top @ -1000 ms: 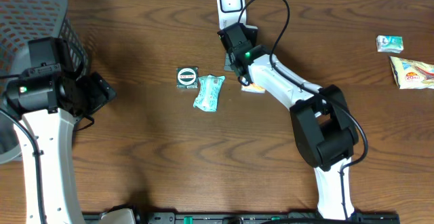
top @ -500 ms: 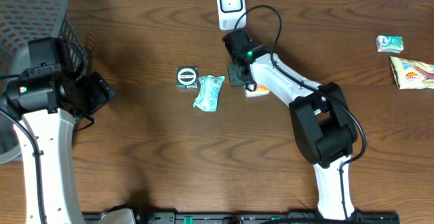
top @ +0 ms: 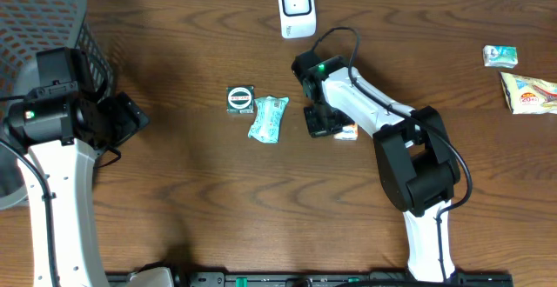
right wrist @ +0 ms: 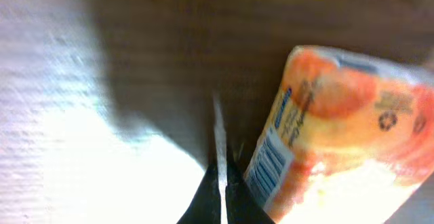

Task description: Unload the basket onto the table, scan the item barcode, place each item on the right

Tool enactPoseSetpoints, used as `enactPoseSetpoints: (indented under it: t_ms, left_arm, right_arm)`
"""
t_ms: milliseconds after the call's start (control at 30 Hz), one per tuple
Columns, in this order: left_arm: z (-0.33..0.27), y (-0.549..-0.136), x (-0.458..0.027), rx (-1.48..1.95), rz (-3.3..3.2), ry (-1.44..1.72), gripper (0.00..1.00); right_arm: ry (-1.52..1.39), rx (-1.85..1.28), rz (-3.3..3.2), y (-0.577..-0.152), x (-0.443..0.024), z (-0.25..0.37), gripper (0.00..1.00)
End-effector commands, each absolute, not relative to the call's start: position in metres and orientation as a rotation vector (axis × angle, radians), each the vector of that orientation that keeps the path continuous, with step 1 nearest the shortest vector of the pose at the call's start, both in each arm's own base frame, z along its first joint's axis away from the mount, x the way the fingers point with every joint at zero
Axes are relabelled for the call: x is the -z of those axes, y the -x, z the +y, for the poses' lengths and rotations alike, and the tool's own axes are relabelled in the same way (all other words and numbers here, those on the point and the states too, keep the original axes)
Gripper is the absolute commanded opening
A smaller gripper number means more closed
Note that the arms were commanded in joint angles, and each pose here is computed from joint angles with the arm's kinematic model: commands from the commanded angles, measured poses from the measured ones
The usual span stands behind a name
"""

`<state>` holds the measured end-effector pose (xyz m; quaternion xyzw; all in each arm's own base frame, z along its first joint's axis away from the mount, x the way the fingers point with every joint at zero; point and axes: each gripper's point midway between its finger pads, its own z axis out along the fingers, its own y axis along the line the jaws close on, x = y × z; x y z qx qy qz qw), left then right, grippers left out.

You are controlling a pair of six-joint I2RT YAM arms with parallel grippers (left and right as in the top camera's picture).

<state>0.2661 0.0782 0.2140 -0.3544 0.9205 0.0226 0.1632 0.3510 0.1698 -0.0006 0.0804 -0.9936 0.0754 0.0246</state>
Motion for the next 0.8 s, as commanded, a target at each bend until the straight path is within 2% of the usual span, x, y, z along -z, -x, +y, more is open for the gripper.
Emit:
enactPoseSetpoints:
  t_ms: [0, 167, 233, 300, 333, 367, 433, 467, 500, 533, 767]
  left_arm:
    - [0.081, -0.263, -0.214, -0.087, 2.619, 1.026, 0.98]
    - [0.081, -0.263, -0.214, -0.087, 2.619, 1.026, 0.98]
    - [0.081, -0.263, -0.214, -0.087, 2.619, 1.026, 0.97]
    - [0.081, -0.263, -0.214, -0.087, 2.619, 1.026, 0.98]
    - [0.081, -0.263, -0.214, -0.088, 2.619, 1.026, 0.98]
    - [0.081, -0.263, -0.214, -0.087, 2.619, 1.026, 0.98]
    - [0.081, -0.263, -0.214, -0.087, 2.619, 1.026, 0.97]
    - [0.081, -0.263, -0.214, -0.087, 2.619, 1.026, 0.98]
    - [0.081, -0.263, -0.214, -0.087, 2.619, 1.026, 0.97]
    - [0.081, -0.263, -0.214, -0.087, 2.619, 1.026, 0.98]
    - [0.081, -0.263, -0.214, -0.088, 2.619, 1.026, 0.98]
  right_arm:
    - [-0.264, -0.19, -3.089, -0.348, -0.013, 0.173, 0.01]
    - [-0.246, -0.129, -3.178, -0.356, -0.045, 0.177, 0.01]
    - [-0.246, -0.094, -3.231, -0.361, -0.062, 0.18, 0.05]
    - [-0.245, -0.057, -3.283, -0.366, -0.078, 0.183, 0.19]
    - [-0.245, -0.039, -3.308, -0.368, -0.085, 0.184, 0.3]
    - [-0.243, -0.02, -3.335, -0.371, -0.094, 0.185, 0.48]
    - [-0.234, 0.017, -3.381, -0.376, -0.107, 0.186, 0.59]
    - [-0.224, 0.032, -3.4, -0.378, -0.112, 0.186, 0.72]
    - [-0.215, 0.058, -3.427, -0.383, -0.118, 0.187, 0.9]
    - [-0.204, 0.081, -3.445, -0.387, -0.122, 0.186, 0.99]
    - [-0.034, 0.184, -3.455, -0.405, -0.127, 0.156, 0.99]
